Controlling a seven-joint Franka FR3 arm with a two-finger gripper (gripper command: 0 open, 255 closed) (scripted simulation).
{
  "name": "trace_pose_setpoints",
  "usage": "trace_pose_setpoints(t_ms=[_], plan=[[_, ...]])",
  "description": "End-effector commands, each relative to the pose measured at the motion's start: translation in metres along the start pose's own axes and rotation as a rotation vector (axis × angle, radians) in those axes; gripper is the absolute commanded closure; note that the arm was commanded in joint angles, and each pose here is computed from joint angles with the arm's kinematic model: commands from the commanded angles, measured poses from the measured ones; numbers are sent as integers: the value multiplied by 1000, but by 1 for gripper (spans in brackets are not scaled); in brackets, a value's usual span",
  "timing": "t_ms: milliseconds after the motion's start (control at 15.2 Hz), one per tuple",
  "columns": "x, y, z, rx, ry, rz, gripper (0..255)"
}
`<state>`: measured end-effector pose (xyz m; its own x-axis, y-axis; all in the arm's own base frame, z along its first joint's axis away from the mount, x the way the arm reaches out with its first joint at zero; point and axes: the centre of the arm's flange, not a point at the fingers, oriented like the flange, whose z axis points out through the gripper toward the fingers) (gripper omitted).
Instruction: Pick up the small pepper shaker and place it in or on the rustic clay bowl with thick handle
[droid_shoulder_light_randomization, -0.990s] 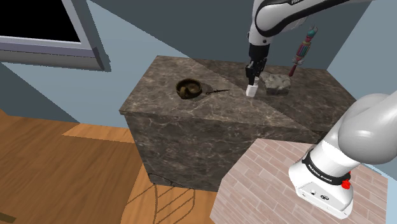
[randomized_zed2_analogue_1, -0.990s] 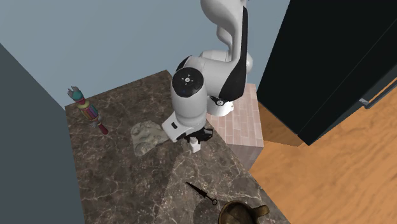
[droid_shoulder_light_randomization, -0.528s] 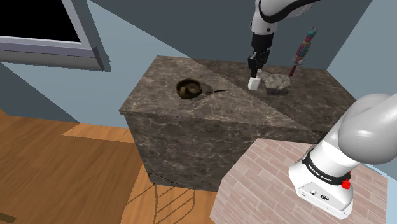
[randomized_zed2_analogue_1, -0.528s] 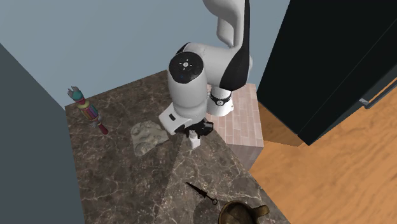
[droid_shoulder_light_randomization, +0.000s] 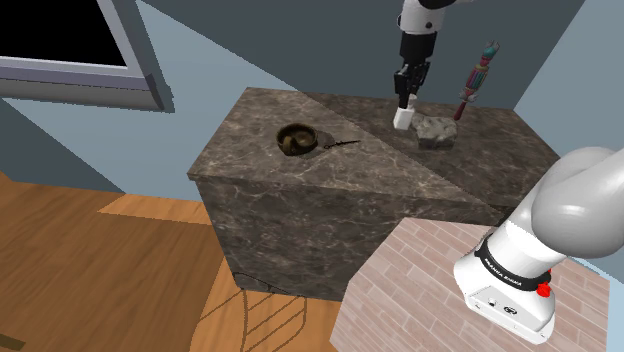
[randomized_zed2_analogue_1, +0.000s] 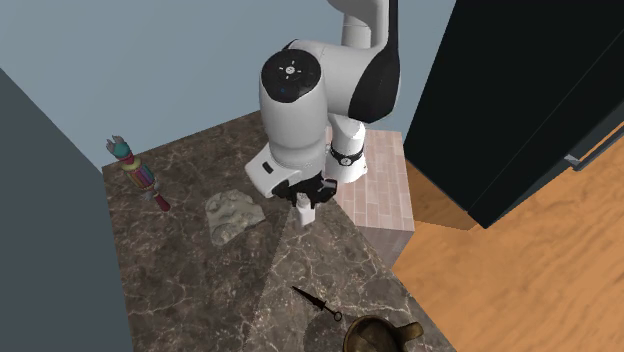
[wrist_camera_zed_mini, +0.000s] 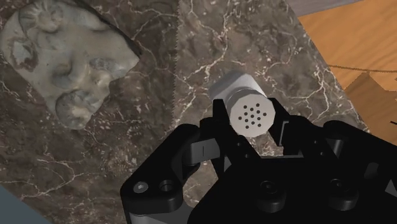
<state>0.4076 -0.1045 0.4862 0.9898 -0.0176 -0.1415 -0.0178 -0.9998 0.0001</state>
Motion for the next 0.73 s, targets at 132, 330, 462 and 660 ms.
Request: trace_pose_setpoints(t_ms=[132, 330, 462, 660], plan=[[-4, 0, -20, 0, 0, 0, 255], [-6, 0, -36, 0, 0, 0, 255], [-7, 0, -44, 0, 0, 0, 255], [22, -25, -52, 0, 0, 0, 255]])
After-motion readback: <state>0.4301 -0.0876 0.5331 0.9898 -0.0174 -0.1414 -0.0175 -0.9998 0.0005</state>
